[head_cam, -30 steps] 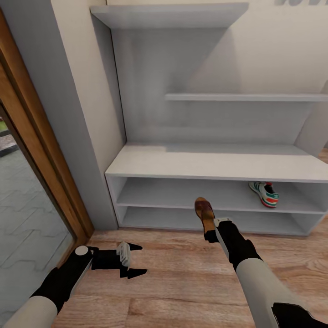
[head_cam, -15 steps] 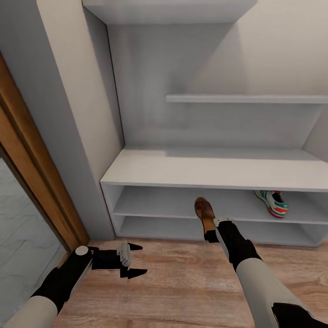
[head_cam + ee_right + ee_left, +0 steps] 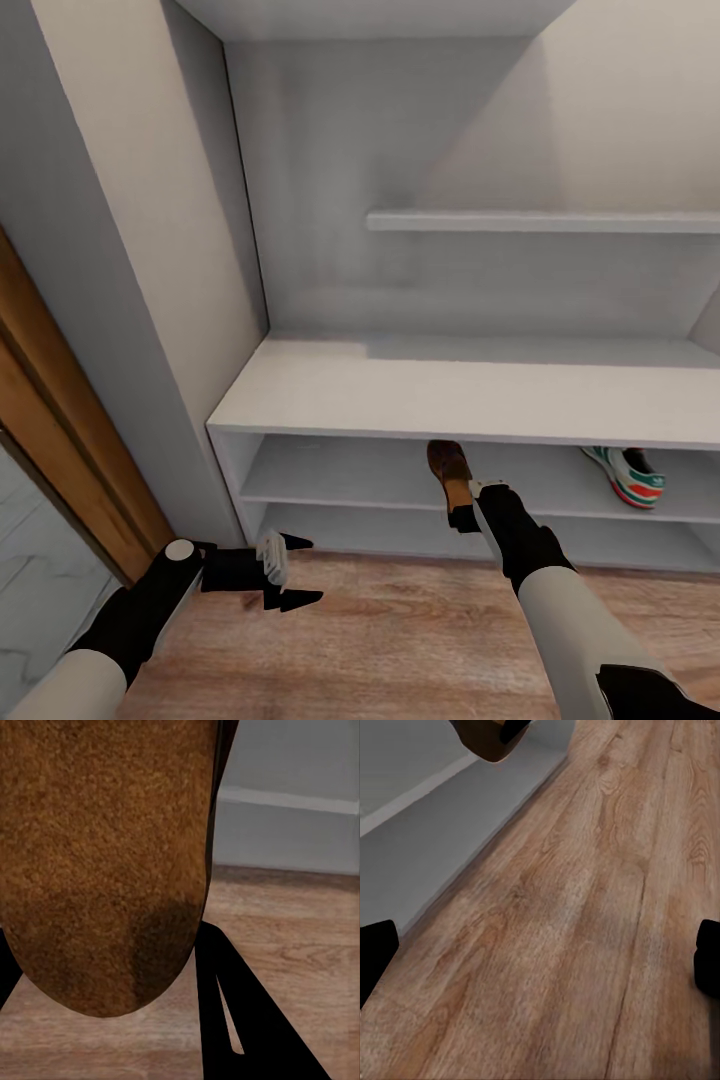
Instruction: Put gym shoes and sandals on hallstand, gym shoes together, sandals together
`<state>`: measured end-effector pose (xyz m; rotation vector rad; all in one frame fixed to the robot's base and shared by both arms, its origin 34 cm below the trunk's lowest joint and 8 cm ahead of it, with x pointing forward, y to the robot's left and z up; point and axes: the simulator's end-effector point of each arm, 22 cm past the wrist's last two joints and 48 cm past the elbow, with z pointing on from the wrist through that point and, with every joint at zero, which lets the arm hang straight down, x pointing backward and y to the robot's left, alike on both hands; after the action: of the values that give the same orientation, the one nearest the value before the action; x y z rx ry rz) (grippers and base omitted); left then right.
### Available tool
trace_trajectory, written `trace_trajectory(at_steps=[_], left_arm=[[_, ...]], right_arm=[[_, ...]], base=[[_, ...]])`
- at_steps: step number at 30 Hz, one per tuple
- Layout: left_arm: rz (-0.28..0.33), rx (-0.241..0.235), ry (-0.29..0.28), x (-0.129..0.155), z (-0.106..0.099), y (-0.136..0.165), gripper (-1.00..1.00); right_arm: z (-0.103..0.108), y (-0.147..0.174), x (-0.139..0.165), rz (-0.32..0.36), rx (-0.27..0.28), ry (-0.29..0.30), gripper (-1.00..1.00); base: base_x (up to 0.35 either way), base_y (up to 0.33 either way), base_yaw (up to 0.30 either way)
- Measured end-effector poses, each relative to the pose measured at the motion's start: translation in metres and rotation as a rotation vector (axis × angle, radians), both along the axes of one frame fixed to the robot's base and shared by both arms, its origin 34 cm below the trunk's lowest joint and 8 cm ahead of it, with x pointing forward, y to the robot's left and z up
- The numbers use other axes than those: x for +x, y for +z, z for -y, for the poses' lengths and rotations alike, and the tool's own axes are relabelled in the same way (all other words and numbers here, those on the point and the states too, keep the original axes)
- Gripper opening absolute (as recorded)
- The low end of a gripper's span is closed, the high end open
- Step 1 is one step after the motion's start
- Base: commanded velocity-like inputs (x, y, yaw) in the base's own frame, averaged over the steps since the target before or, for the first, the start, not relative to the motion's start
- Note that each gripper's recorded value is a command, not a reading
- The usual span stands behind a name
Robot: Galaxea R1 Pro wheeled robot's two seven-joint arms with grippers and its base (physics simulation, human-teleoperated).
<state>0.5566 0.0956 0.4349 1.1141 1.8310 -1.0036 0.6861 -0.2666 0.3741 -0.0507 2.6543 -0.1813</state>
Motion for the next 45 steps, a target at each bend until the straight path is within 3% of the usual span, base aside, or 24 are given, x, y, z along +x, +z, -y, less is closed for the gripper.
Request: trace_trajectory(at_steps=[36, 45], left_arm=[[0.000, -0.002, 0.000, 0.000, 0.001, 0.001, 1.00], [0.000, -0.002, 0.000, 0.000, 0.001, 0.001, 1.00]], right_arm=[[0.000, 0.000, 0.001, 0.008, 0.006, -0.003, -1.00], [-0.002, 0.016, 0.028, 0.150, 0.013, 0.009, -1.00]], base=[[0.040, 0.015, 0.000], [0.000, 0.000, 0.000]])
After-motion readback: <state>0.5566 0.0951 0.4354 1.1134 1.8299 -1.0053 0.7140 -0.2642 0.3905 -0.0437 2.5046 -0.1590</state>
